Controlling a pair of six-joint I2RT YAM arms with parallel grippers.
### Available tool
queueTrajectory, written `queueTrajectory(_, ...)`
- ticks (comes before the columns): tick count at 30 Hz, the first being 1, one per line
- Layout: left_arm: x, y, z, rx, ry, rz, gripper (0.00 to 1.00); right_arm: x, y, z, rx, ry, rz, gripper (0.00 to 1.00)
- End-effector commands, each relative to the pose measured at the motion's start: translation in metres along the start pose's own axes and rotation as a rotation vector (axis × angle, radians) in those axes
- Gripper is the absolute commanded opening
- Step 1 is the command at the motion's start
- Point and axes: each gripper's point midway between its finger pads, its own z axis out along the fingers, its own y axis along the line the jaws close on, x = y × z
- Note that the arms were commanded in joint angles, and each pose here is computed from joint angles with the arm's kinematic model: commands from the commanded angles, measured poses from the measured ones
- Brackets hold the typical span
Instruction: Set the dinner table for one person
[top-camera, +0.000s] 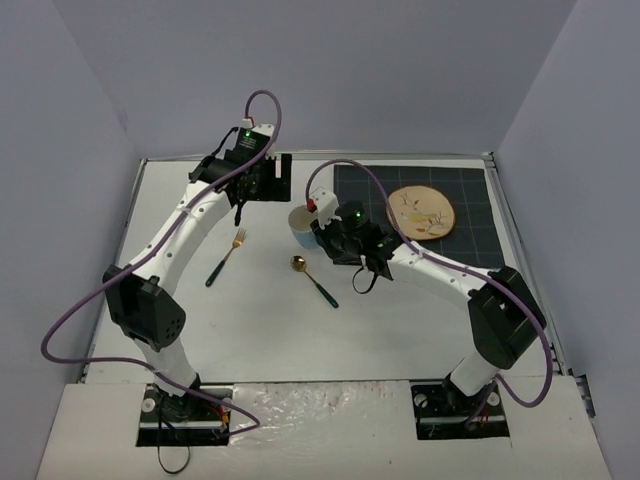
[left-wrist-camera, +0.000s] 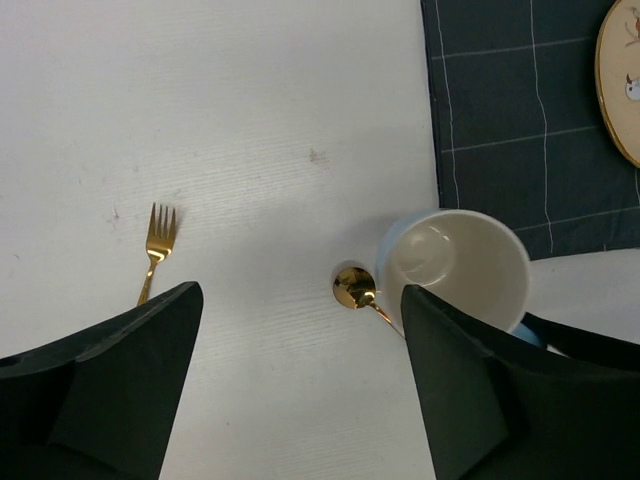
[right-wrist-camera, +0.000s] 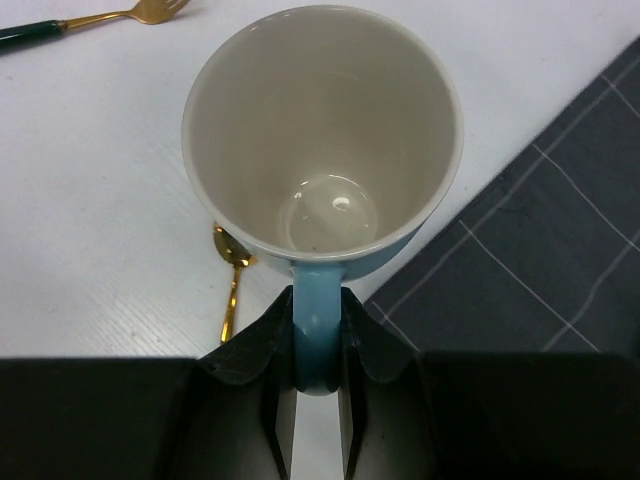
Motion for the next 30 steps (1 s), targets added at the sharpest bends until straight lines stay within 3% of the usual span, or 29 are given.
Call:
queueTrajectory(1, -0.041, 0.018, -0.05, -0.021, -0.195, -0.034, 0.81, -0.081, -0.048, -0.044, 0.128, -0.293, 0.028, 0.0)
queueTrajectory(3, -0.04, 0.03, -0.055, -0.037, -0.21, -0.049, 0.92, -0.074, -0.078, -0.052, 0.179, -0.289, 0.059, 0.0)
queueTrajectory(5, -0.036, 0.045, -0.06, -0.059, -0.22, -0.063, 0.97, -0.07, -0.097, -0.06, 0.224, -0.29, 0.067, 0.0)
queueTrajectory(11, -0.009, 0.091, -0.067, -0.123, -0.236, -0.137, 0.97, -0.056, -0.177, -0.086, 0.371, -0.303, 0.114, 0.0)
queueTrajectory(17, 0.021, 0.123, -0.06, -0.211, -0.231, -0.116, 0.97, -0.046, -0.268, -0.113, 0.531, -0.331, 0.146, 0.0)
queueTrajectory(30, 0.028, 0.154, -0.053, -0.302, -0.217, -0.125, 0.97, 0.005, -0.406, -0.137, 0.744, -0.339, 0.194, 0.0)
